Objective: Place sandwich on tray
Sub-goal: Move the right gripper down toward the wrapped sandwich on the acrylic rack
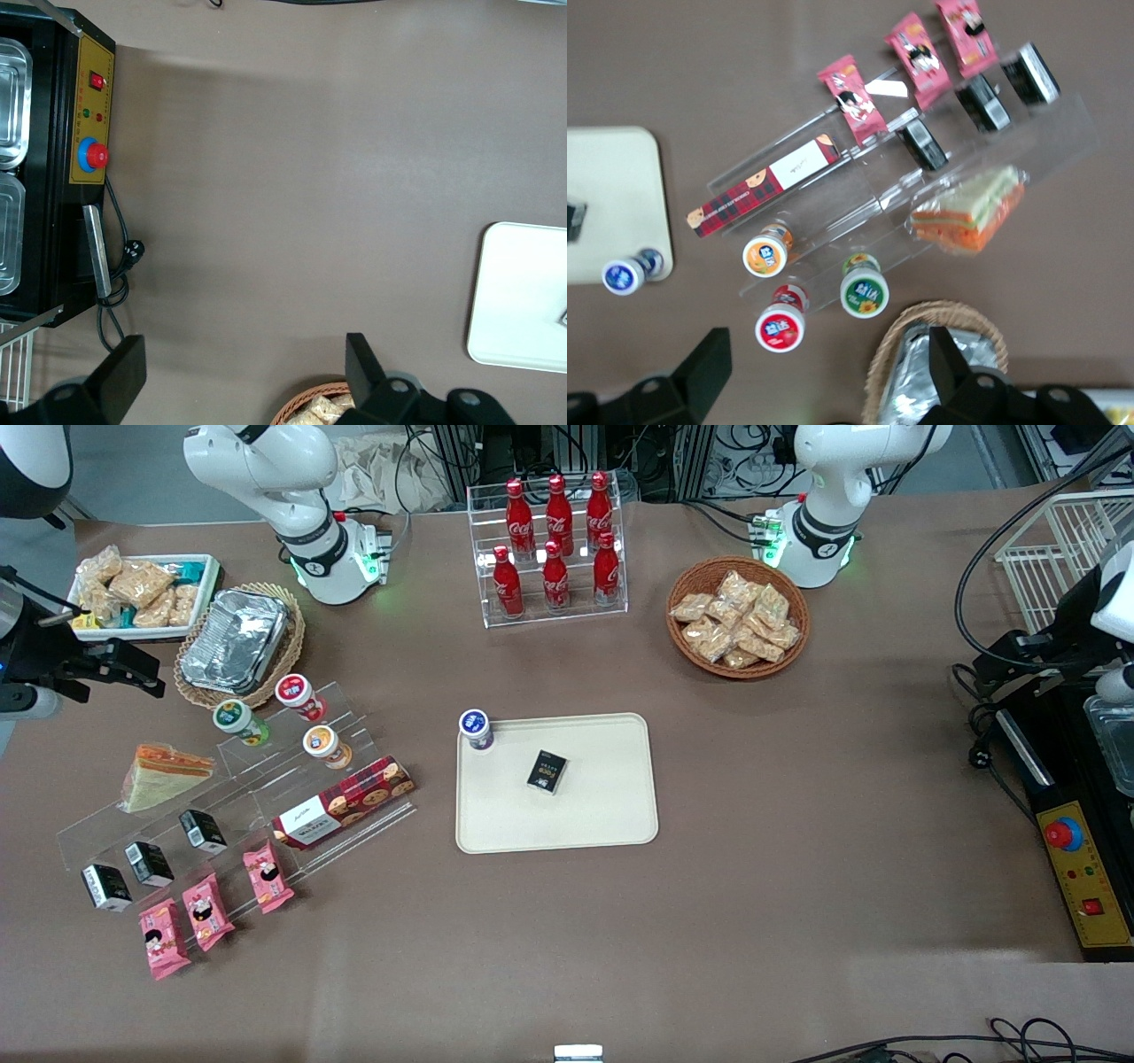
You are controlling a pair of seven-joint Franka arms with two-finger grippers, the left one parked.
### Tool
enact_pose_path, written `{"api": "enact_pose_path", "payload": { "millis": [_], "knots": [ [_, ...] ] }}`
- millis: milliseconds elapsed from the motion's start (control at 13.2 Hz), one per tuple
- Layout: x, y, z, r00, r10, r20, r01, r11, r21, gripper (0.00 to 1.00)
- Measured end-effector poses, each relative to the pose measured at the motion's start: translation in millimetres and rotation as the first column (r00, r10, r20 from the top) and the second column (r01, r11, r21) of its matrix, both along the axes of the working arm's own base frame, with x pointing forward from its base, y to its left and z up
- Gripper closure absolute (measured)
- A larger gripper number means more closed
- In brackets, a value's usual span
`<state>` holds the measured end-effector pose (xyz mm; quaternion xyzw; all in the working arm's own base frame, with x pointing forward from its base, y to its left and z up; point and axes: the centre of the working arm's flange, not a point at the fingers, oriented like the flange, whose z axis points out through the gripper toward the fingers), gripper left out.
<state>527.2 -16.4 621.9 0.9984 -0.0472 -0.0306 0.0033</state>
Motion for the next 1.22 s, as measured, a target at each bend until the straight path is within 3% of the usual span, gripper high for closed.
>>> {"api": "enact_pose_path", "payload": {
  "millis": [152,380,532,684,835,1063,1215],
  "knots": [
    [-1.9,4.6,-1.4,0.986,-0.166,-0.017,0.166,0.986,-0.008,0.01],
    [-0.4,-1.9,-4.7,0.96,-0.278,-0.023,0.278,0.96,-0.013,0.01],
    [2.2,-25.3,-11.4,0.918,-0.395,-0.029,0.394,0.919,-0.037,0.01],
    [6.3,-35.7,-19.4,0.83,-0.558,-0.004,0.555,0.825,-0.108,0.01],
    [16.2,-38.0,-34.1,0.718,-0.696,0.015,0.691,0.709,-0.142,0.01],
    [35.7,-64.4,-57.7,0.624,-0.78,0.04,0.776,0.614,-0.142,0.01],
    [48.9,-89.3,-80.5,0.524,-0.849,0.063,0.847,0.513,-0.138,0.02]
  ]
}}
